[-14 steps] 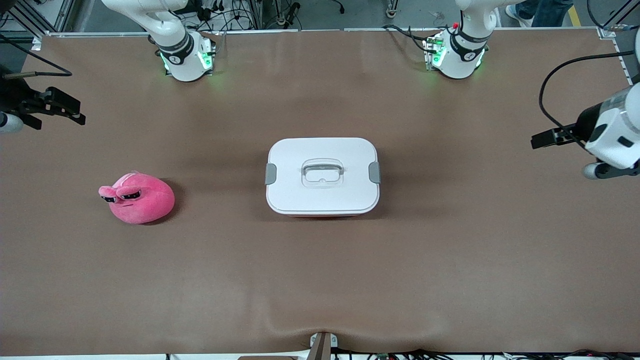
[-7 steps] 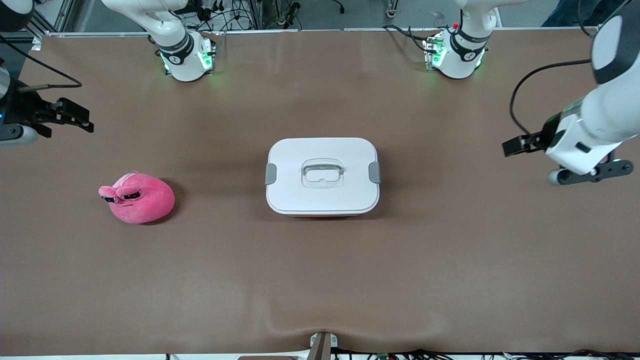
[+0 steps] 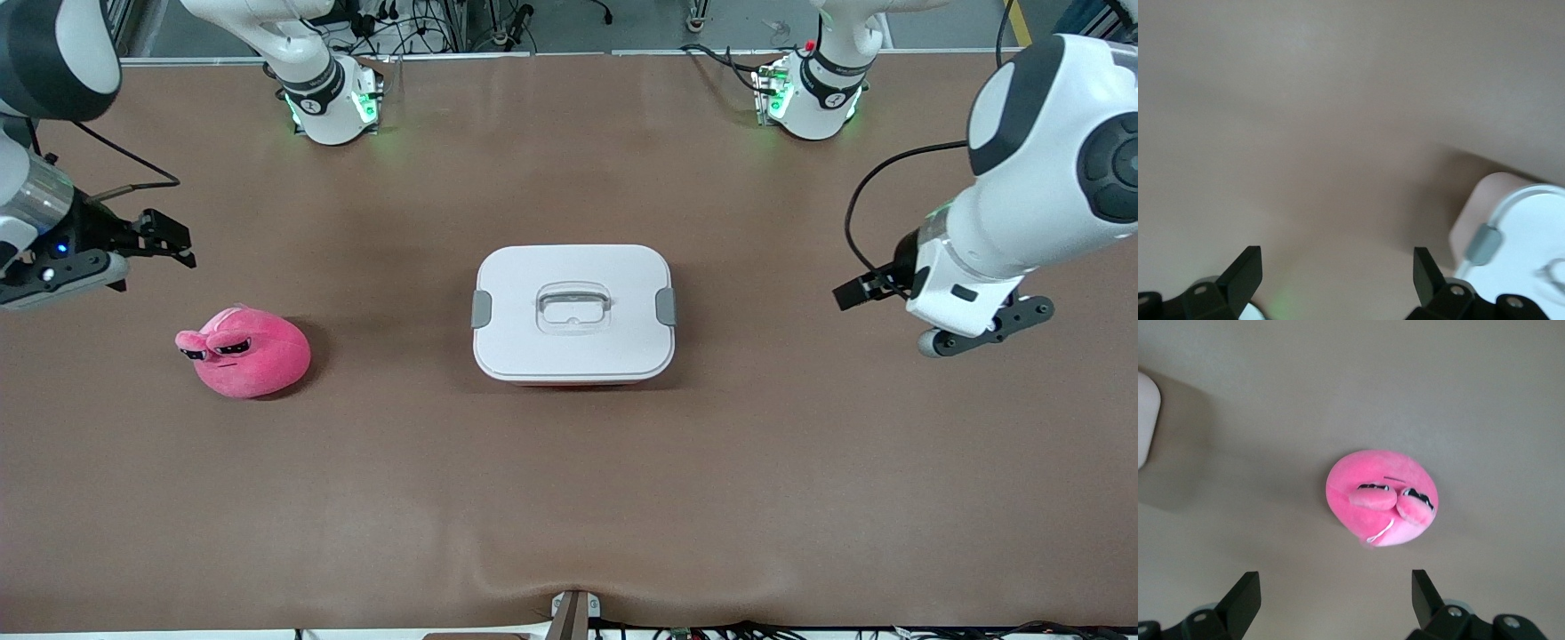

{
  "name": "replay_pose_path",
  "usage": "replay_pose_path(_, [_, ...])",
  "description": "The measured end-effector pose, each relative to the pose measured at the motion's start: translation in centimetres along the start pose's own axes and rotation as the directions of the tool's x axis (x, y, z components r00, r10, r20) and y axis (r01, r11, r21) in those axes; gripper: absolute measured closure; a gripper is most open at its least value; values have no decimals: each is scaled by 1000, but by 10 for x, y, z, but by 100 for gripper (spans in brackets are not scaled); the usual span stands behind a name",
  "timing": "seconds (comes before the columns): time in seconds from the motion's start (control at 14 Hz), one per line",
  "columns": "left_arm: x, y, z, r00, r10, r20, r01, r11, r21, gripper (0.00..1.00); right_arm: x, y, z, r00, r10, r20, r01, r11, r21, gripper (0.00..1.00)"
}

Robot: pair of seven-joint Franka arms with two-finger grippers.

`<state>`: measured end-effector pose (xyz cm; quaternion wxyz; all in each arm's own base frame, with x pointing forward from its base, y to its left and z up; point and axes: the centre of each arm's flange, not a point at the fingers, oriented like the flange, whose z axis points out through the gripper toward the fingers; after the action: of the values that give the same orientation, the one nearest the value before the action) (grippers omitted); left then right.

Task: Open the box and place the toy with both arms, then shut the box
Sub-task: 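Grasp the pink plush with the right gripper while the left gripper grasps the lid handle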

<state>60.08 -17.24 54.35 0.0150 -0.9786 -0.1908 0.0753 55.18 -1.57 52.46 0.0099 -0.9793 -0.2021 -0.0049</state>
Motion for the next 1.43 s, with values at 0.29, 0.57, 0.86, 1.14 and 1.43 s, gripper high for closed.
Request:
replay_pose_path(0.29, [-9, 26, 8, 982, -174, 70, 179, 981, -81, 0, -4, 14, 71, 964, -265, -28, 264, 964, -29, 0])
replay_pose_path(0.57, [-19, 53, 19, 931, -340, 130, 353, 931, -95, 0, -3, 28, 127, 820, -572, -16, 571, 820, -51, 0])
replay_pose_path(0.86, [-41, 95, 32, 853, -500, 149, 515, 852, -96, 0, -3, 43, 164, 685, -729, 8, 729, 685, -24, 0])
replay_pose_path(1.14, [-71, 143, 46, 748, -642, 169, 661, 742, -108, 0, 4, 42, 193, 521, -853, 16, 854, 521, -7, 0])
replay_pose_path(1.43, [-102, 192, 74, 623, -763, 173, 782, 614, -107, 0, 7, 39, 207, 480, -877, 17, 877, 481, 12, 0])
